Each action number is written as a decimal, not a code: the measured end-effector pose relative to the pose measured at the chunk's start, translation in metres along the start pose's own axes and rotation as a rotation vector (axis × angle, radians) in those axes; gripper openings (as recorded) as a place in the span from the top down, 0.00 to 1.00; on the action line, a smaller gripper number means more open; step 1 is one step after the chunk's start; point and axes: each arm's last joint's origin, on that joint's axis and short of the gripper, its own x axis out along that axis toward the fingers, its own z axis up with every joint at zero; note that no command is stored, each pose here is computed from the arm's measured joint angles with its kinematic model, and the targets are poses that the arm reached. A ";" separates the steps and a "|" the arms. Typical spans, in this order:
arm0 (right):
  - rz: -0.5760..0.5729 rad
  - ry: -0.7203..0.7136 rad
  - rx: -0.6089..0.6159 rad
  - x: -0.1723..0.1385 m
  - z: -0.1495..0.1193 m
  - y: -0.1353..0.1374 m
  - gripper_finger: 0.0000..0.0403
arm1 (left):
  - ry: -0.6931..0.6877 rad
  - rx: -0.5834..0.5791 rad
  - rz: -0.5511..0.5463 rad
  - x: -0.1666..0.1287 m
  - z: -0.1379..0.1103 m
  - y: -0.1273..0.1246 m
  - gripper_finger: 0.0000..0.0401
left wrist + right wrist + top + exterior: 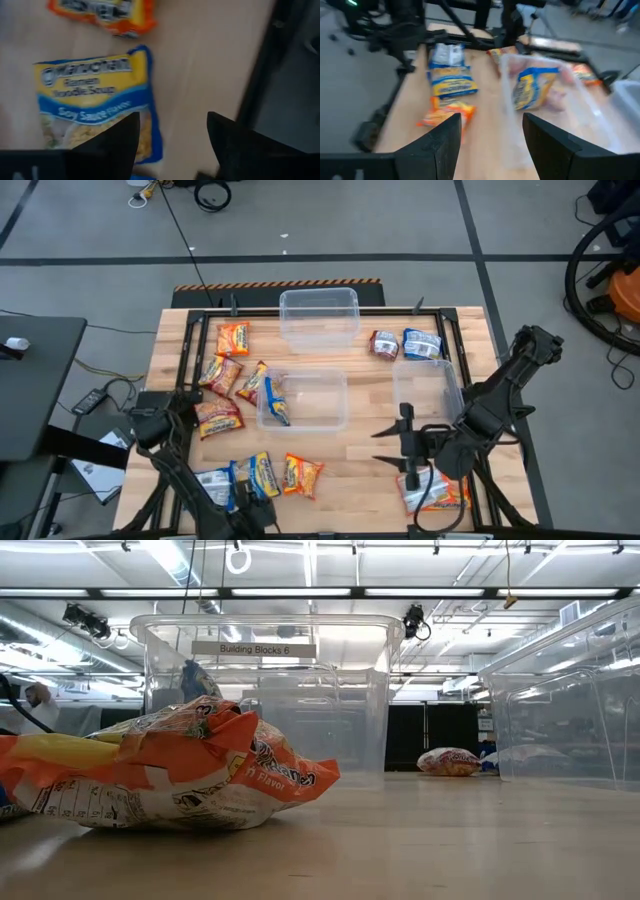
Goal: Sort Maruchan noodles
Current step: Put the blue noodle pack into the bottom left transparent bin
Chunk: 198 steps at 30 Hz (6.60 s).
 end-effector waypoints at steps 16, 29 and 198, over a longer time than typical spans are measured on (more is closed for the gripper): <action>0.042 0.026 0.065 -0.003 -0.020 0.012 0.46 | 0.057 -0.064 0.207 0.048 -0.008 -0.003 0.42; 0.109 -0.008 0.028 -0.020 -0.010 0.000 0.46 | 0.177 -0.176 0.259 0.068 -0.005 0.000 0.69; 0.184 0.052 0.182 -0.056 -0.003 -0.054 0.46 | -0.123 -1.132 -0.046 0.056 0.146 0.278 0.86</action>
